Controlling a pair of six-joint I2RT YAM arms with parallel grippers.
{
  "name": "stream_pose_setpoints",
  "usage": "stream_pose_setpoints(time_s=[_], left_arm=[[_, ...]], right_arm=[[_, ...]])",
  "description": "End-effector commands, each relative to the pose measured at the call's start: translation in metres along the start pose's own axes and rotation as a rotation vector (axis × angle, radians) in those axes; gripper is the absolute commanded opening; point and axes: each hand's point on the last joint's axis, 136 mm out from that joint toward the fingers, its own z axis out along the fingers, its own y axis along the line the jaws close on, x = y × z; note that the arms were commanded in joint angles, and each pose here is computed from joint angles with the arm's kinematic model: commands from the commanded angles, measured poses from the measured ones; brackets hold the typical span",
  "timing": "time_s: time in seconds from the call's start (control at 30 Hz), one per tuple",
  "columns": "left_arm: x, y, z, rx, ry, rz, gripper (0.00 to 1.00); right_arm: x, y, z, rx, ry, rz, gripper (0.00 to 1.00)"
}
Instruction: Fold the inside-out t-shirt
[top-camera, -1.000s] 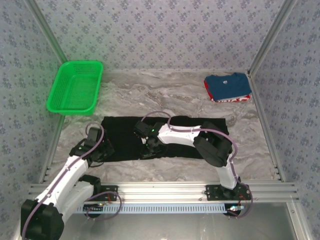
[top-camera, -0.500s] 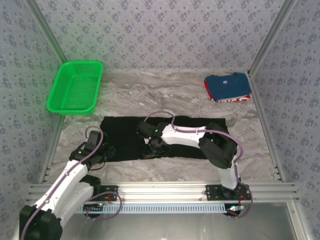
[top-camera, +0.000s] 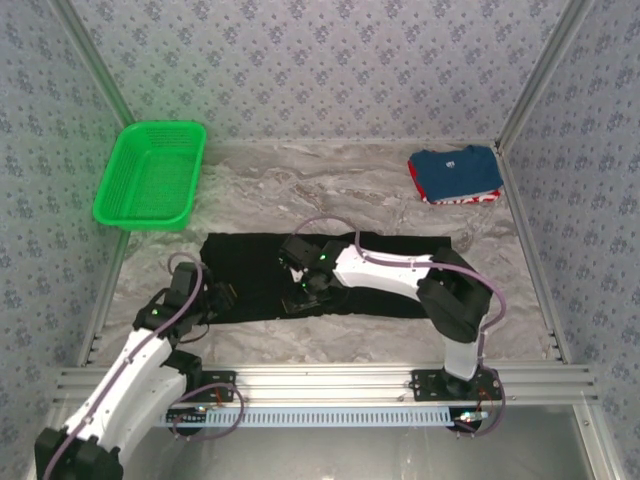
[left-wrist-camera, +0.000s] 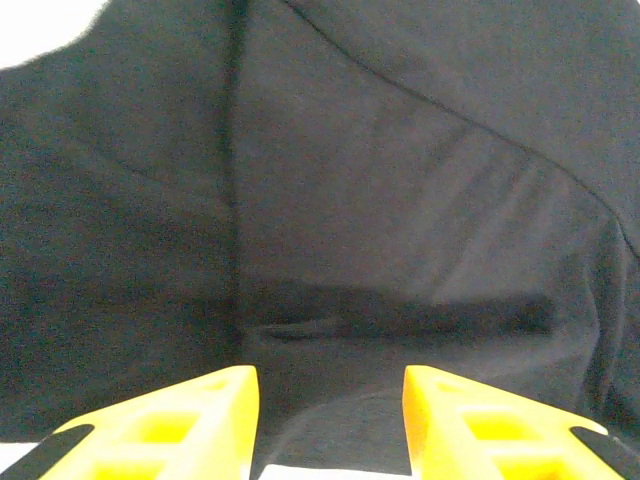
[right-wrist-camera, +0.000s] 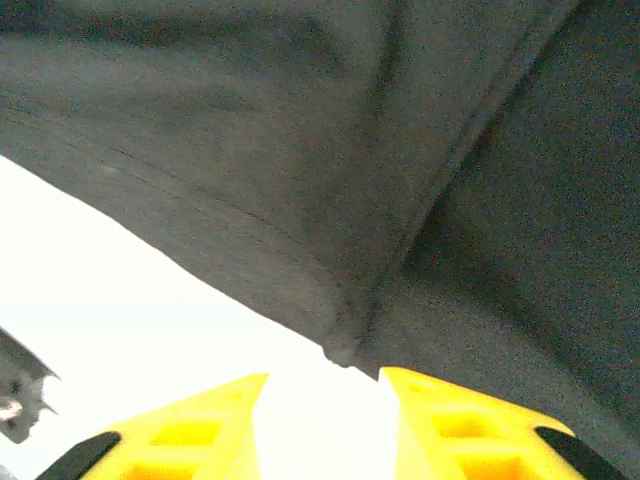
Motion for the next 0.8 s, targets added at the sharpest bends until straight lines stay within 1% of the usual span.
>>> stream_pose_setpoints(time_s=[0.0, 0.1, 0.17, 0.23, 0.3, 0.37, 0.43, 0.5, 0.53, 0.63, 0.77], left_arm=[[-0.005, -0.035, 0.006, 0.115, 0.04, 0.08, 0.41], [0.001, -0.03, 0.019, 0.076, 0.085, 0.08, 0.42], [0.008, -0.017, 0.028, 0.016, 0.127, 0.066, 0.42], [0.014, -0.004, 0.031, -0.038, 0.166, 0.053, 0.42], [0.012, 0.003, 0.029, -0.067, 0.168, 0.046, 0.43], [-0.004, -0.004, 0.017, -0.054, 0.11, 0.054, 0.44], [-0.027, -0.012, 0.001, -0.034, 0.003, 0.076, 0.46], [-0.048, -0.011, -0.013, -0.044, -0.101, 0.08, 0.54], [-0.057, -0.008, -0.017, -0.057, -0.14, 0.069, 0.56], [-0.077, 0.008, -0.013, -0.115, -0.171, 0.035, 0.63], [-0.096, 0.022, 0.004, -0.181, -0.136, 0.025, 0.75]], right_arm=[[-0.018, 0.014, -0.011, -0.063, -0.087, -0.062, 0.37], [-0.029, 0.021, 0.0, -0.105, -0.096, -0.056, 0.37], [-0.029, 0.022, 0.006, -0.113, -0.085, -0.05, 0.37], [-0.028, 0.019, 0.006, -0.108, -0.082, -0.049, 0.37], [-0.028, 0.014, 0.003, -0.097, -0.086, -0.051, 0.37], [-0.029, 0.009, -0.003, -0.091, -0.095, -0.055, 0.37], [-0.031, 0.005, -0.01, -0.09, -0.118, -0.064, 0.38], [-0.035, 0.001, -0.018, -0.097, -0.152, -0.075, 0.39], [-0.036, -0.001, -0.02, -0.099, -0.165, -0.081, 0.39], [-0.033, -0.011, -0.023, -0.125, -0.183, -0.077, 0.42], [-0.035, -0.021, -0.033, -0.183, -0.214, -0.084, 0.46]])
